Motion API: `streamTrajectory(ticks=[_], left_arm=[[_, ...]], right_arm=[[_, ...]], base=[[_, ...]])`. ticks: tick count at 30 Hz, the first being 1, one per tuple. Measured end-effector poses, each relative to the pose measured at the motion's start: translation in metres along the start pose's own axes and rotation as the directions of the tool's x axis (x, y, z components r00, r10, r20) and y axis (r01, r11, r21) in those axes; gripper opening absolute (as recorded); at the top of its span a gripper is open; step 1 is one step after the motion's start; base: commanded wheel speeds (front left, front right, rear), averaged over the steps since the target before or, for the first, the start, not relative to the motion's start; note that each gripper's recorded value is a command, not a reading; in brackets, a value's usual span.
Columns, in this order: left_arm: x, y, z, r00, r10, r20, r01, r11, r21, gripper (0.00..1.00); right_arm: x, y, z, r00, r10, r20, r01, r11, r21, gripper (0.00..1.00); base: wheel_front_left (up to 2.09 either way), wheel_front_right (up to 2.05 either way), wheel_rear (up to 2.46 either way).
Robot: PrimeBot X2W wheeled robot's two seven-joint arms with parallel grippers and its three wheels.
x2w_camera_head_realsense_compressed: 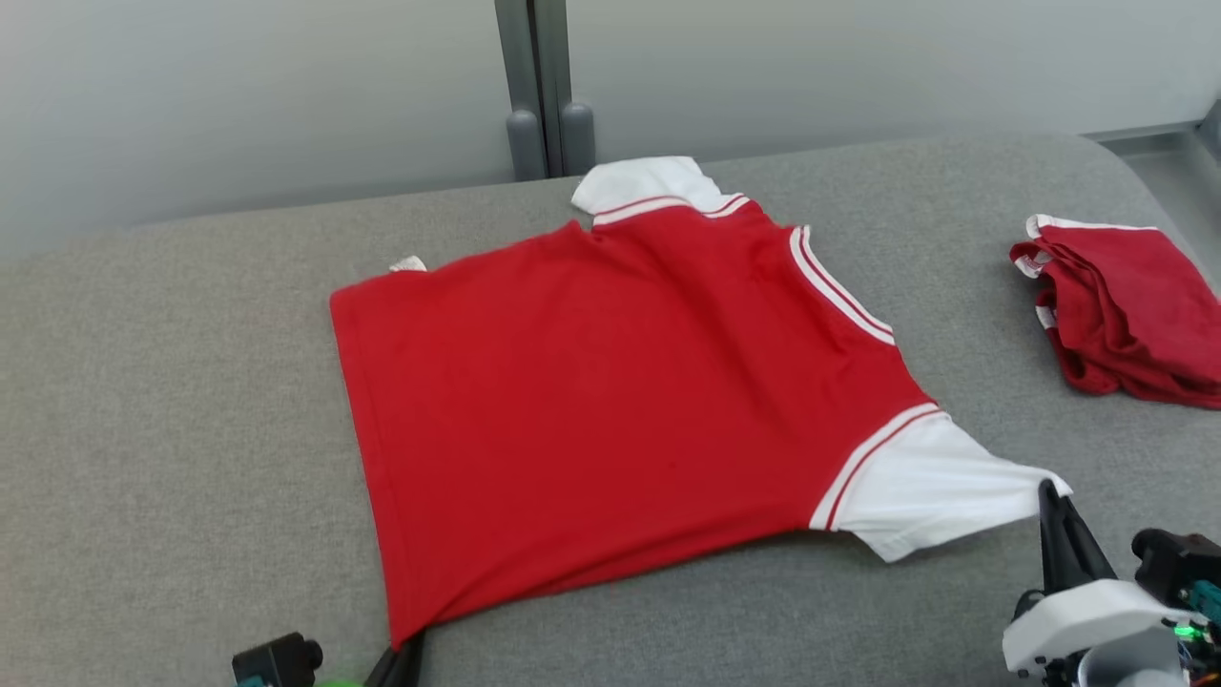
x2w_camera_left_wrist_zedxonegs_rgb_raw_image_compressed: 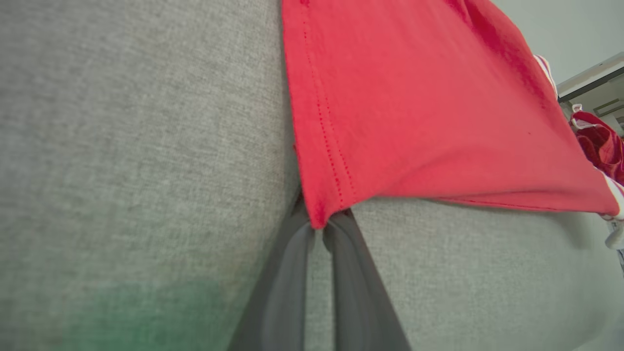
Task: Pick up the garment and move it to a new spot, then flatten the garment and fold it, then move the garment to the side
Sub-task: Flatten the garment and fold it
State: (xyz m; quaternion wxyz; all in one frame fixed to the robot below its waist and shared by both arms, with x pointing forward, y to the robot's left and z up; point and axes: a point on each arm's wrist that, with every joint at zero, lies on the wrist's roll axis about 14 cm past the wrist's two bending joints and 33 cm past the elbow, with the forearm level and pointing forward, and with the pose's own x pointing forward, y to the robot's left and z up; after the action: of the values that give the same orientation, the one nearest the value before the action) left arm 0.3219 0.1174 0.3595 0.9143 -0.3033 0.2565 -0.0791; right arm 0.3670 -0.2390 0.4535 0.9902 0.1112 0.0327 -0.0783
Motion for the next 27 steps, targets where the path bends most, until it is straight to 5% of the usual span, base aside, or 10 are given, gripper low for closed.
streamTrajectory(ticks=[13,27], left_arm=[[-0.033,-0.015,0.017,0.991,-0.077,0.106,0.075,0.997,0.02,0.0],[0.0,-0.045,0.057,0.973,-0.184,0.137,0.174,0.981,0.082,0.0]], right_arm=[[-0.026,-0.02,0.007,0.998,-0.052,0.032,0.05,0.998,0.047,0.0],[0.065,0.049,0.057,0.982,0.109,0.153,-0.105,0.994,-0.035,0.0]], base=[[0.0,0.0,0.0],[0.0,0.0,0.0]])
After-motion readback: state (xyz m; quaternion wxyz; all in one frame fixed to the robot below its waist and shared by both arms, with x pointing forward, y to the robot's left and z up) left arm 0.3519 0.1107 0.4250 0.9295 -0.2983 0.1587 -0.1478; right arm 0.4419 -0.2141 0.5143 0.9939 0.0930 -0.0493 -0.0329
